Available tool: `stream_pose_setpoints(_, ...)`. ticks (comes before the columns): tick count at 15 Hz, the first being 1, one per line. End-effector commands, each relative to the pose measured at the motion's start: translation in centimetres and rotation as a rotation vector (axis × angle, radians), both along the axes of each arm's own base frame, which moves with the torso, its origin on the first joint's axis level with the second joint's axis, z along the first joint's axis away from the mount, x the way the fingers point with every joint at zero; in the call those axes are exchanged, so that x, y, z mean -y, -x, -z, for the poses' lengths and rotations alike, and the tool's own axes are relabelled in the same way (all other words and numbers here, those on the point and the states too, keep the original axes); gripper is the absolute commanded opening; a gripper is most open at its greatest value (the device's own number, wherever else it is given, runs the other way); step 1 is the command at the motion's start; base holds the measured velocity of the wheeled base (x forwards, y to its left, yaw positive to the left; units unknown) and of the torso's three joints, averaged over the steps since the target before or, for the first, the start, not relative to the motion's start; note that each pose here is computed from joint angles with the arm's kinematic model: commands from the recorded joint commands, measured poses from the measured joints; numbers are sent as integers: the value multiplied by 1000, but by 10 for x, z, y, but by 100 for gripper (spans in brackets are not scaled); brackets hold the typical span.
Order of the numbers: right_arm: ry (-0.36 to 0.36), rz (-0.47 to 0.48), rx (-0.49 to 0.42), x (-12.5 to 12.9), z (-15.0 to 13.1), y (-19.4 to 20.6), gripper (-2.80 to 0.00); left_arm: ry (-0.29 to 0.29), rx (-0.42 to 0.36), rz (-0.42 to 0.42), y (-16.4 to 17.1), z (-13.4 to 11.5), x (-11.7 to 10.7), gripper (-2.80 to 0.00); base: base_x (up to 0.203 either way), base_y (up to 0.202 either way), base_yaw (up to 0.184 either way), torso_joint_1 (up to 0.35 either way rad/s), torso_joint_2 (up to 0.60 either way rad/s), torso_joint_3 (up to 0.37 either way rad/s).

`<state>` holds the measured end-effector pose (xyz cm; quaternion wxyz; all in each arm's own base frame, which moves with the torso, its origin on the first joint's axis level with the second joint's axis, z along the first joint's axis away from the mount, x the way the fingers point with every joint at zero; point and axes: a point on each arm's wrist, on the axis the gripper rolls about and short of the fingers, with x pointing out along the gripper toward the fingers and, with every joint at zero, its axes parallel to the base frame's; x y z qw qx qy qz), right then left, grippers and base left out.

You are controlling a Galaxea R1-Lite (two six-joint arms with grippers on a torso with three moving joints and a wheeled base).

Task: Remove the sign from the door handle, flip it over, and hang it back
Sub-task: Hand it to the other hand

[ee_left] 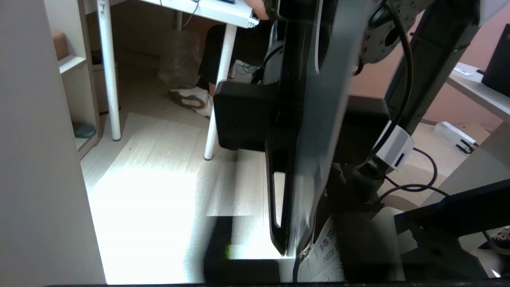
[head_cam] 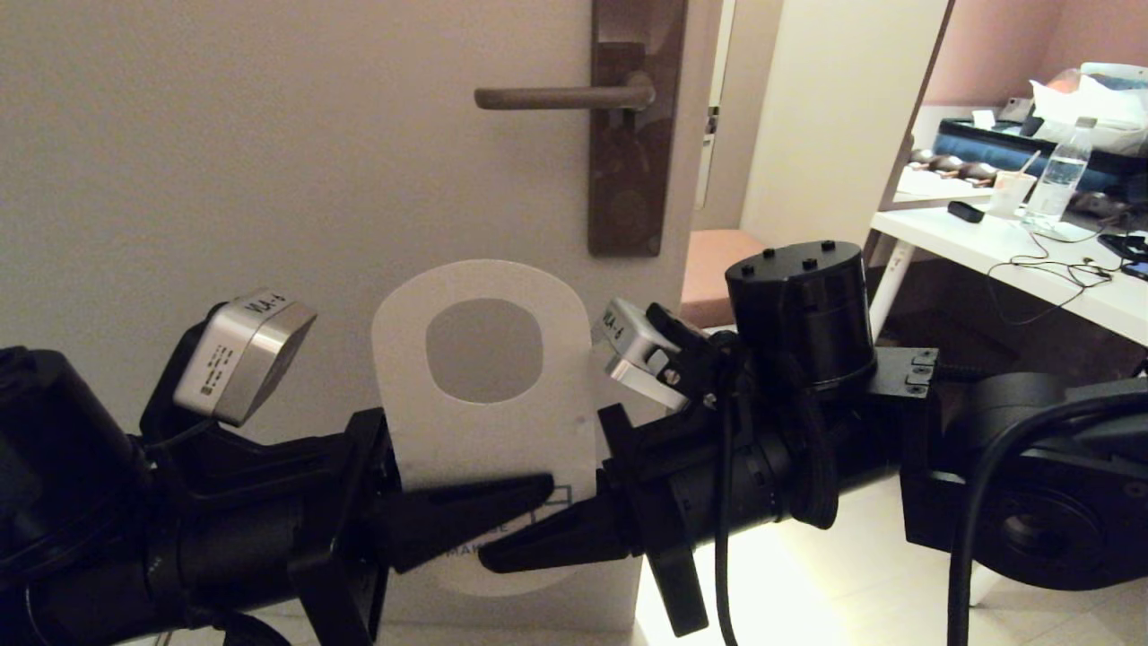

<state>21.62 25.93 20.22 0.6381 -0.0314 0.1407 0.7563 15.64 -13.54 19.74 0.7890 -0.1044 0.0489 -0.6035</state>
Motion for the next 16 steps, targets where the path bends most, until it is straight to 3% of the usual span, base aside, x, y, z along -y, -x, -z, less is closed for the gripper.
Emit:
stream_pose_setpoints(1, -3, -6, 1, 0, 0, 0, -280, 13, 12, 2, -3, -5, 2, -280, 0, 0, 0, 0, 0, 0)
stream_pose_setpoints(8, -1, -8, -3, -1, 1, -1, -280, 14, 12, 14, -4, -6, 6, -280, 0, 0, 0, 0, 0, 0)
stream_pose_setpoints(9, -1, -10, -6, -1, 1, -1, 0, 14, 12, 14, -4, -6, 6, -280, 0, 0, 0, 0, 0, 0)
stream_pose_setpoints(16, -26, -1, 19, -3, 0, -4, 0, 12, 10, 12, -4, -5, 6, -280, 0, 0, 0, 0, 0, 0)
